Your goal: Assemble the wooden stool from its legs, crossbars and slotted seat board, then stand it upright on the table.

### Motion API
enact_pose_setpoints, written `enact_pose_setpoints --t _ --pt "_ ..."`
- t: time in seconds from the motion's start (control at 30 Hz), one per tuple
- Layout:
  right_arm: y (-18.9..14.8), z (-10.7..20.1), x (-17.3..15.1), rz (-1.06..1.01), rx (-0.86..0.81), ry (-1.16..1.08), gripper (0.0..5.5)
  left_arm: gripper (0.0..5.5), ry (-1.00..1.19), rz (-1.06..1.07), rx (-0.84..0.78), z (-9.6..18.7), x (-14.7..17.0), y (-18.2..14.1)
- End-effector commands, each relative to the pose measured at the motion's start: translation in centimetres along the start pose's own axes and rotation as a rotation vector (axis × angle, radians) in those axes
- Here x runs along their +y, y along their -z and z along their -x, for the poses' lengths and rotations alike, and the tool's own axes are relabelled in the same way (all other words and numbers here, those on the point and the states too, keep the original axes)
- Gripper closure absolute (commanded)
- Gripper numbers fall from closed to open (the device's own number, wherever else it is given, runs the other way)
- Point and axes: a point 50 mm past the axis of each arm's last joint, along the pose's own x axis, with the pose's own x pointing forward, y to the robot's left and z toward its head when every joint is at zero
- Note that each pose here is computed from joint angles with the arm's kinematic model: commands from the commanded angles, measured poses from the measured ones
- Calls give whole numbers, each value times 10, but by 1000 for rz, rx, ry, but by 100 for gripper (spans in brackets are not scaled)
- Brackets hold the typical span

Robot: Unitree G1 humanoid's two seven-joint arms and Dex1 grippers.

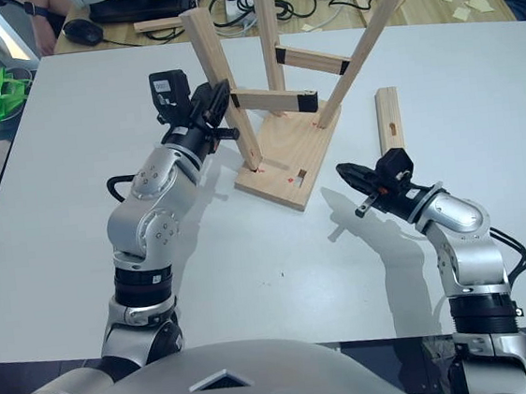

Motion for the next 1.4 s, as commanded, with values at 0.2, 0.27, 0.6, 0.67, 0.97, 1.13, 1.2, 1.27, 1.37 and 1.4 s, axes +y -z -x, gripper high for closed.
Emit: enact_pose_setpoints --t 0.2,0.27,0.6,0.67,0.97,1.13,1.2,1.27,1.37,1.4 --pt "-2 4 -5 34 16 13 543 448 4 -87 -7 2 11 15" --pt "-2 5 -7 35 17 16 543 448 41 -104 -10 7 8 18" --pt "-2 6 -10 41 19 35 543 448 201 -204 24 30 -2 18" --pt "-2 6 -11 43 19 40 543 448 225 -224 56 33 -2 20" --pt "1 5 -12 53 17 55 543 450 198 -250 197 37 4 31" --pt "1 4 -13 58 15 58 543 450 242 -266 162 31 -4 26" --pt "1 2 -13 57 11 57 543 450 216 -245 184 31 -1 29" --pt "1 2 -13 55 13 58 543 450 142 -168 244 29 9 35" --pt "3 3 -12 54 18 58 543 450 101 -134 263 28 14 36" --pt "3 3 -12 55 19 57 543 450 112 -144 266 29 12 36"
